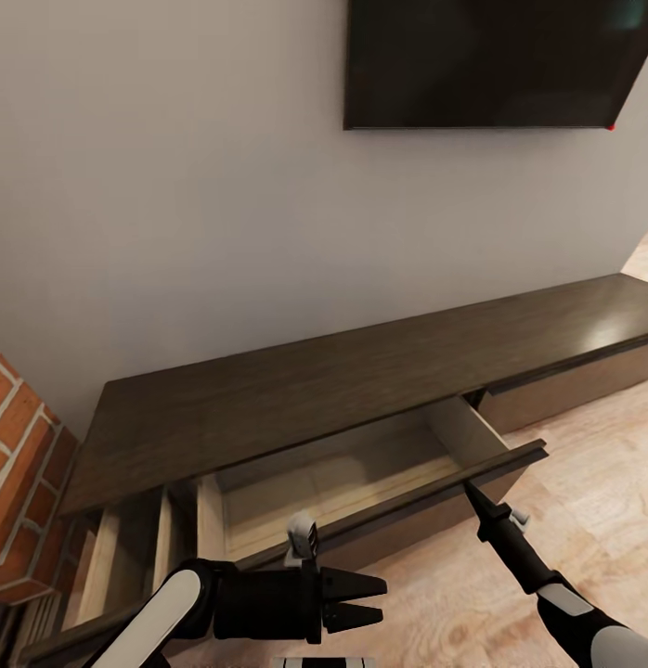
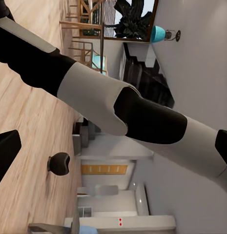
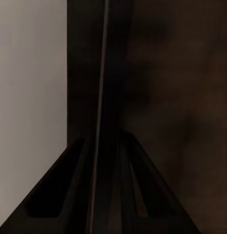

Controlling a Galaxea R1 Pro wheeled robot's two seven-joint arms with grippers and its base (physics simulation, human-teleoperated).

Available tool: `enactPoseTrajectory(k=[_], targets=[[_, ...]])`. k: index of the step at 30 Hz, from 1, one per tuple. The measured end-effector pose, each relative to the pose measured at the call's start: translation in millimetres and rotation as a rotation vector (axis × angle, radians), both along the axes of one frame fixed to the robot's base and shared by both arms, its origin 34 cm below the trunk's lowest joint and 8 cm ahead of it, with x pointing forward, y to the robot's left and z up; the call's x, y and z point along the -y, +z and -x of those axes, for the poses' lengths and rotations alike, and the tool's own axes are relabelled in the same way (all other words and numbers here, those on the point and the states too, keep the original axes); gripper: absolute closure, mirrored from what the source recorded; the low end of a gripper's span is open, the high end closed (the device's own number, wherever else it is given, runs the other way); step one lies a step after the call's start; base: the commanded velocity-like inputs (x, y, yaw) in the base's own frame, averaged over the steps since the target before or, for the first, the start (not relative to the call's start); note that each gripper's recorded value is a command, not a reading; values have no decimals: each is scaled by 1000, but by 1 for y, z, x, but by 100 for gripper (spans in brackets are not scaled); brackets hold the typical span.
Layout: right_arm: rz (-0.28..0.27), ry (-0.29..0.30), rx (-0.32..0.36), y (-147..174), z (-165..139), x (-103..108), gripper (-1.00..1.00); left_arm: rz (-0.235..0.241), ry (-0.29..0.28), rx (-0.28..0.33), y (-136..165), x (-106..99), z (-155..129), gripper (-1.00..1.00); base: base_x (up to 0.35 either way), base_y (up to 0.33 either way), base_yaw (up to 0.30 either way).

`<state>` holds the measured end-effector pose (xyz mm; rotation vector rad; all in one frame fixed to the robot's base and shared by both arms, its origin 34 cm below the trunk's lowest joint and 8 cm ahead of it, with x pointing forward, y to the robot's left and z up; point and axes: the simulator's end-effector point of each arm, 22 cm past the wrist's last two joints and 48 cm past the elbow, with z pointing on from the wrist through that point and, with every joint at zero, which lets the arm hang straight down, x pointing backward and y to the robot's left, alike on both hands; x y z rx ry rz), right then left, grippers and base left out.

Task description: Place each of the two pumpkins and all three candles from the living room inside a cabinet in the living room (use any cabinet), then make sure every cabinet is closed, and position the cauldron so it is next to a table in the living room.

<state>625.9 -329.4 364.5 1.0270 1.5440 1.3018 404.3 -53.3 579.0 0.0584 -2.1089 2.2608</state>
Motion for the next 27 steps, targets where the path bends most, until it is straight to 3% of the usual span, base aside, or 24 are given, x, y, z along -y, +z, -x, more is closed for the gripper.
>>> enactPoseTrajectory(k=[27], targets=[[-2, -27, 2, 0, 2, 10, 100, 0, 1, 0, 0, 0, 0, -100, -68, 0, 0]])
